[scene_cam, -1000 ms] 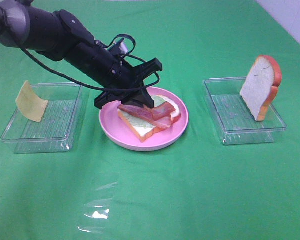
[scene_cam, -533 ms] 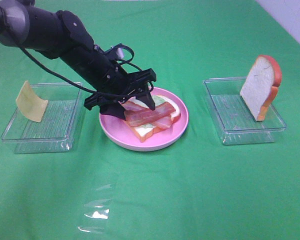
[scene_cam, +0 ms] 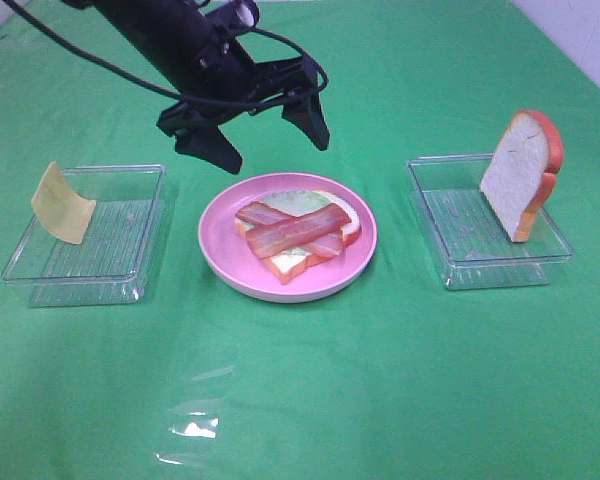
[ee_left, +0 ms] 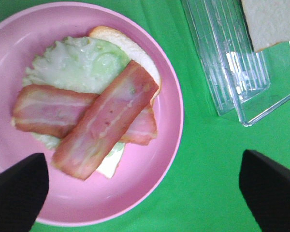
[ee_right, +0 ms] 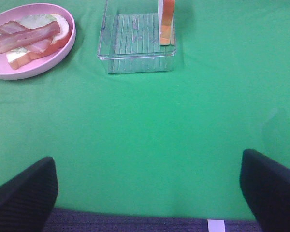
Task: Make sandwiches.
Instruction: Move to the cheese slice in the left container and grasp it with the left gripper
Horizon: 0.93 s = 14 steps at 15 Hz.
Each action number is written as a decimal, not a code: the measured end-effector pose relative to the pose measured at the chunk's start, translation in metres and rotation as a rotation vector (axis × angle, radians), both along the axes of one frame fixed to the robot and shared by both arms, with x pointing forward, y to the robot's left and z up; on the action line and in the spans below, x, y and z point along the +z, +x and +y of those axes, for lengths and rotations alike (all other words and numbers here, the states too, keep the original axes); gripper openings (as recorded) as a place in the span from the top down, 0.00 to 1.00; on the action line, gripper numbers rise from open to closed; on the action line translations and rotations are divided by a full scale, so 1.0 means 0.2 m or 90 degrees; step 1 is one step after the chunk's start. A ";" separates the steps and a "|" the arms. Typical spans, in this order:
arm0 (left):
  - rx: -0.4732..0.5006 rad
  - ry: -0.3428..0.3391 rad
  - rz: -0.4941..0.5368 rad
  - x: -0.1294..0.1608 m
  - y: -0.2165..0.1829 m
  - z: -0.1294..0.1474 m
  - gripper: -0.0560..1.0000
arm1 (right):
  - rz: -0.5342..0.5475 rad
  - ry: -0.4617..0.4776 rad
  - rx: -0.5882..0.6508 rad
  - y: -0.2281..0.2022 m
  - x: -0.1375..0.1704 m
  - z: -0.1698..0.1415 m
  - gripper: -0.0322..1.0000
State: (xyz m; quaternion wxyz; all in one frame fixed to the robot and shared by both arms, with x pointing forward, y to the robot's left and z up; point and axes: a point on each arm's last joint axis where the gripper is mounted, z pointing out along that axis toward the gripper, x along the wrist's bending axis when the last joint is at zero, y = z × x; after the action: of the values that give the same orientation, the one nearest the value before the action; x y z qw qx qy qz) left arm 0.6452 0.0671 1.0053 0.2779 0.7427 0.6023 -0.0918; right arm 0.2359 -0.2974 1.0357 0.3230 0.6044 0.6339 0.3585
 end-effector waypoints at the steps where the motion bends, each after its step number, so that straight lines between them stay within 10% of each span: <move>1: -0.013 0.029 -0.004 0.06 0.00 0.02 0.01 | 0.000 0.000 0.000 0.00 0.00 0.00 0.02; 5: -0.050 0.206 -0.043 0.20 0.00 0.13 0.01 | 0.000 0.000 0.000 0.00 0.00 0.00 0.02; 14: 0.023 0.241 -0.039 0.27 0.03 0.42 0.01 | 0.000 0.000 0.000 0.00 0.00 0.00 0.02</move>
State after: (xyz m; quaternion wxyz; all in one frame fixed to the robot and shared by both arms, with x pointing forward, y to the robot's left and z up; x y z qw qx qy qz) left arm 0.6510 0.1506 1.0588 0.1530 0.7734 0.6131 0.0511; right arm 0.2359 -0.2974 1.0357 0.3230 0.6044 0.6339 0.3585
